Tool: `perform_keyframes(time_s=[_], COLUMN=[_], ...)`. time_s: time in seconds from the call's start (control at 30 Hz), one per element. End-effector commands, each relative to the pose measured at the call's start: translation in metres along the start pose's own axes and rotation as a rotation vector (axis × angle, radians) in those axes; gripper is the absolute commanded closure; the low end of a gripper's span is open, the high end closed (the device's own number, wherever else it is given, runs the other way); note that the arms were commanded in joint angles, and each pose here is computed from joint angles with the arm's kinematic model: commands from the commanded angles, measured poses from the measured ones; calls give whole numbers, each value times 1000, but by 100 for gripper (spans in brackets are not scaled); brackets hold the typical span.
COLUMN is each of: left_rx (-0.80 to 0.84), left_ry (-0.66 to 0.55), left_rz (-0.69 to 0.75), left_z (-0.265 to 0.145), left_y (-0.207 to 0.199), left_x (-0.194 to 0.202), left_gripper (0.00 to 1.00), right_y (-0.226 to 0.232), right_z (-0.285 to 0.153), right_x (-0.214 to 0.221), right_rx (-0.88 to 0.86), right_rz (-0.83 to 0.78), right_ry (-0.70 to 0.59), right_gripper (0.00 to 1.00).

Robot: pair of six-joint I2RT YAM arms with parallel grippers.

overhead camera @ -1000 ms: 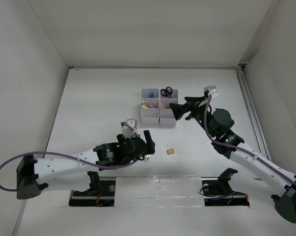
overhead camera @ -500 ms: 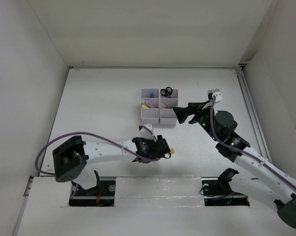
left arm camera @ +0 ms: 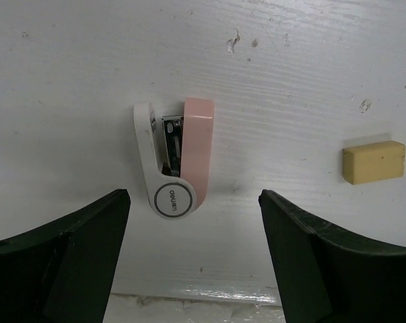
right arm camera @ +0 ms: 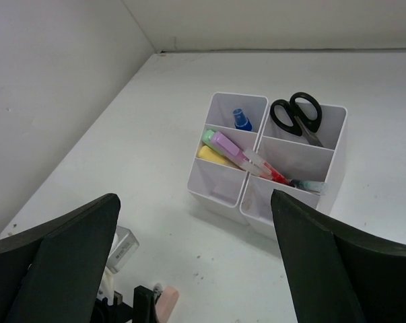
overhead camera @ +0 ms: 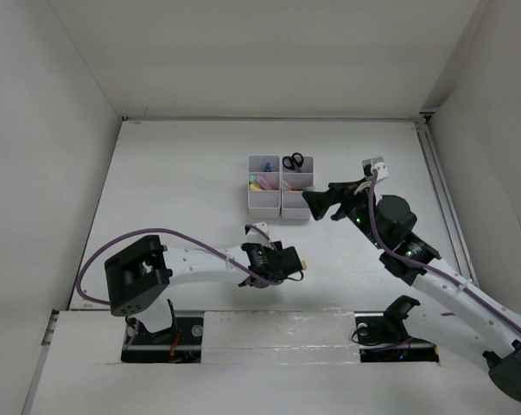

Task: Sort the stationery into containers
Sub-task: Grab a piece of stationery with the left arm

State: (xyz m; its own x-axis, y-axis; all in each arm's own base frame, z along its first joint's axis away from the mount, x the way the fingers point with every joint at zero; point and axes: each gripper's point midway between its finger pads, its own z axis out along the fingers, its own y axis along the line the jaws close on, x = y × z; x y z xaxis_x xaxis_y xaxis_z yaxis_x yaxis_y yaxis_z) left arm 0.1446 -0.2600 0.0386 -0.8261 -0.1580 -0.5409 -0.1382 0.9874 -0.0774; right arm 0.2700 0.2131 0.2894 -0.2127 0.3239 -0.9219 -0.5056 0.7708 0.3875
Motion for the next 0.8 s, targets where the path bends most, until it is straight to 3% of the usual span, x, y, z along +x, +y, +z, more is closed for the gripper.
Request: perform_keyframes(time_s=[0.0, 0.1, 0.2, 0.27, 0.3, 0.37, 0.53, 0.57, 0.7, 0.77], left_rx=[-23, -32, -30, -47, -47, -50, 90, 88, 212, 260], left_ry=[-20, 5, 4, 18, 18, 18, -122, -207, -411, -478], left_rz=[-42, -39, -41, -29, -29, -27, 11, 6, -8, -31], left_z=[8, 16, 18, 22, 22, 23, -9, -16, -75, -93], left_y=[8, 16, 16, 19, 19, 16, -8, -5, -8, -8], left_x=[-3, 4, 5, 10, 10, 11, -13, -26, -52, -61], left_gripper=[26, 38, 39, 52, 62, 100, 100, 100, 100, 100], right_y=[13, 14, 14, 15, 15, 15, 13, 14, 34, 52], right_z=[-2, -4, -4, -4, -4, -4, -2, 0, 7, 7], right_x=[-14, -17, -17, -16, -16, -16, -12, -8, 3, 27], right_rx=[-43, -47, -47, -55, -55, -55, -42, -46, -155, -272], right_rz=[7, 8, 8, 8, 8, 8, 38, 50, 100, 131], right_ry=[-37, -45, -45, -42, -42, -42, -35, -22, 27, 112], right_gripper=[0, 0, 0, 0, 0, 0, 0, 0, 0, 0])
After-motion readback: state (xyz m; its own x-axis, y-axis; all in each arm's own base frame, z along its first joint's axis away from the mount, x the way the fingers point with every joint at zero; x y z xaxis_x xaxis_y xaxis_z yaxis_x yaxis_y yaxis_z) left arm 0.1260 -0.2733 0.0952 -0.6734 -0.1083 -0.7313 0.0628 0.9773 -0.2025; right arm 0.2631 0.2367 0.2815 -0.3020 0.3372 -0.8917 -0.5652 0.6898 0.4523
